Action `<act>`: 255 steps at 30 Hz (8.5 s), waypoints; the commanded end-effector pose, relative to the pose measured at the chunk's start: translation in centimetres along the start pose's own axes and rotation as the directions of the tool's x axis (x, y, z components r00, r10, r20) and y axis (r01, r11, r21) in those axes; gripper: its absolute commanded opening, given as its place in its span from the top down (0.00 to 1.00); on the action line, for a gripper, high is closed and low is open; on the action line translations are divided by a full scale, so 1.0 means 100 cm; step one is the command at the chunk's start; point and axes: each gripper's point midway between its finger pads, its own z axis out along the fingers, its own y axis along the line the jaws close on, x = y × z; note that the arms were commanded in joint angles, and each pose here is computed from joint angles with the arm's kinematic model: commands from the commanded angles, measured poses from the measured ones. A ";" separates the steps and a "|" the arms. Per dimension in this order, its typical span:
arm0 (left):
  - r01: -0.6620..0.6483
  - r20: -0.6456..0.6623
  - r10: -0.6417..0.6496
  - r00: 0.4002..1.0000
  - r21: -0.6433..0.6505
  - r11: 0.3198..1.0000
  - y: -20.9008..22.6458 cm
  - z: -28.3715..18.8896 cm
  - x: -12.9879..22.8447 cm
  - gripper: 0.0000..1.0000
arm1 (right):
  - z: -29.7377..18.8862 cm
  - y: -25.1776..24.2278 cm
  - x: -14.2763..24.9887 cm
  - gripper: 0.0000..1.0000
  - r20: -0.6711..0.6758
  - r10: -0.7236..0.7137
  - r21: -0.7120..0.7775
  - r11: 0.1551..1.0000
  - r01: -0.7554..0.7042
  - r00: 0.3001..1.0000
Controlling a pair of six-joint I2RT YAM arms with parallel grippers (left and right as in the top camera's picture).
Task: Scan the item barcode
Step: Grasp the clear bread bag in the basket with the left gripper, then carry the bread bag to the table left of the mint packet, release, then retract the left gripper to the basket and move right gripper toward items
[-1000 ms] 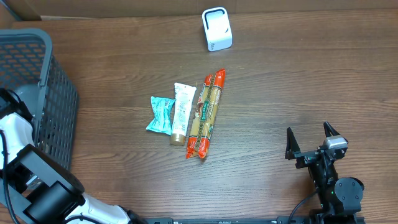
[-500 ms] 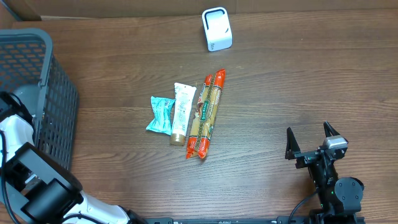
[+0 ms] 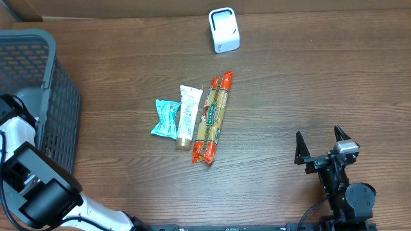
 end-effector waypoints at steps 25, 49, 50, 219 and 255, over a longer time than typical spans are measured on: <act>0.132 -0.165 -0.123 0.979 0.048 0.990 -0.006 0.040 0.029 0.96 | 0.000 0.000 0.002 0.00 0.005 -0.005 0.002 1.000 0.005 1.000; 0.236 -0.118 -0.228 0.966 0.053 0.970 0.047 -0.084 -0.020 0.96 | 0.000 0.000 0.002 0.00 0.005 -0.005 0.002 1.000 0.005 1.000; 0.239 -0.119 -0.234 0.965 0.032 0.970 0.050 -0.084 -0.019 0.96 | 0.000 0.000 0.002 0.00 0.005 -0.005 0.002 1.000 0.005 1.000; -0.321 0.013 0.327 0.945 0.241 0.916 -0.334 -0.188 0.149 0.28 | 0.000 0.000 0.002 0.00 0.005 -0.005 0.002 1.000 0.005 1.000; -0.604 0.599 0.198 0.776 0.614 0.508 -0.199 -0.514 0.108 0.00 | 0.000 0.002 0.000 0.00 0.010 0.003 -0.007 1.000 -0.003 1.000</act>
